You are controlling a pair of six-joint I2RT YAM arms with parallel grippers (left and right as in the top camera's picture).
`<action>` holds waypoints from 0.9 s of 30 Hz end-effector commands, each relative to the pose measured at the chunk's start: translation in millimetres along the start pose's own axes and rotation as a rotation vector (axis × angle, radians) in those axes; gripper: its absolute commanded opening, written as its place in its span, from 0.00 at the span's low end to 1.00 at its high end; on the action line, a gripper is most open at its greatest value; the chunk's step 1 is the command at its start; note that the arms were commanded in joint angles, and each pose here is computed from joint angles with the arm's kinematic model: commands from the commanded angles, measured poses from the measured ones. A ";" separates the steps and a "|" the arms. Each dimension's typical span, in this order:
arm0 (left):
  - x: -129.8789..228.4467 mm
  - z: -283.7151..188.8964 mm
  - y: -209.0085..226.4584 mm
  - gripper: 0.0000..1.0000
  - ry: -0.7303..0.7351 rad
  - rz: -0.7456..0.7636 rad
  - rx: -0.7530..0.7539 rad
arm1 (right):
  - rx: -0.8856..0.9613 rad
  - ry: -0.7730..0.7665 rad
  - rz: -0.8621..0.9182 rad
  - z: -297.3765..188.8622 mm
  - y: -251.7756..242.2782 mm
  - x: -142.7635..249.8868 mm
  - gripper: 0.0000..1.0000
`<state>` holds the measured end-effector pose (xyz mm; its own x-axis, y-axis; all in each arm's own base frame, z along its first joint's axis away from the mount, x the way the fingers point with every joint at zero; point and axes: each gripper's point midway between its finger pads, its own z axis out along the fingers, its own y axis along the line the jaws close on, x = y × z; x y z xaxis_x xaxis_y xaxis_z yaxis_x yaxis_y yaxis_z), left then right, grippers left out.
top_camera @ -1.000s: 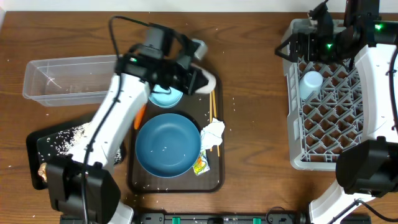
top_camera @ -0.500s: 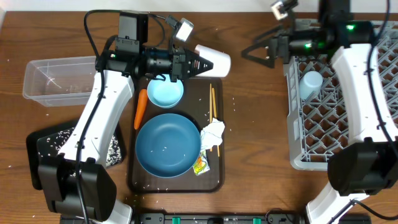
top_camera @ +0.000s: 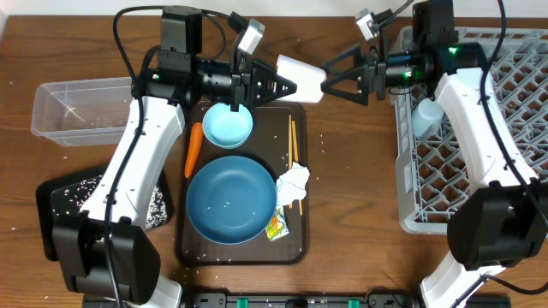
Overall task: Sort waste into correct bins and load items into the dishwasher rack
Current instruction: 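Lift the pink cup with the left gripper and raise it up, then grasp the pink cup with the right gripper and release the left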
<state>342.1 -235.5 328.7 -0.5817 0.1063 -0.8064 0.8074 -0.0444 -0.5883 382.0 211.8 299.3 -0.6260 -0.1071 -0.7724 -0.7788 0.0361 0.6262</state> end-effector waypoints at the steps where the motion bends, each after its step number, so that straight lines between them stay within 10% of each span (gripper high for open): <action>1: -4.7 -2.0 -6.3 0.06 -0.005 0.019 0.030 | -0.112 -0.032 -0.016 2.9 17.1 0.9 0.79; 27: -4.6 -2.0 -4.9 0.06 -0.005 0.019 0.022 | -0.119 0.058 -0.117 48.9 21.6 12.8 0.46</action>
<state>341.3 -232.4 330.6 -0.5857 0.1014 -0.8042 0.8036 -0.0566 -0.5924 366.3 247.6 294.4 -0.5492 -0.1474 -0.8226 -0.8254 -0.0579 0.5615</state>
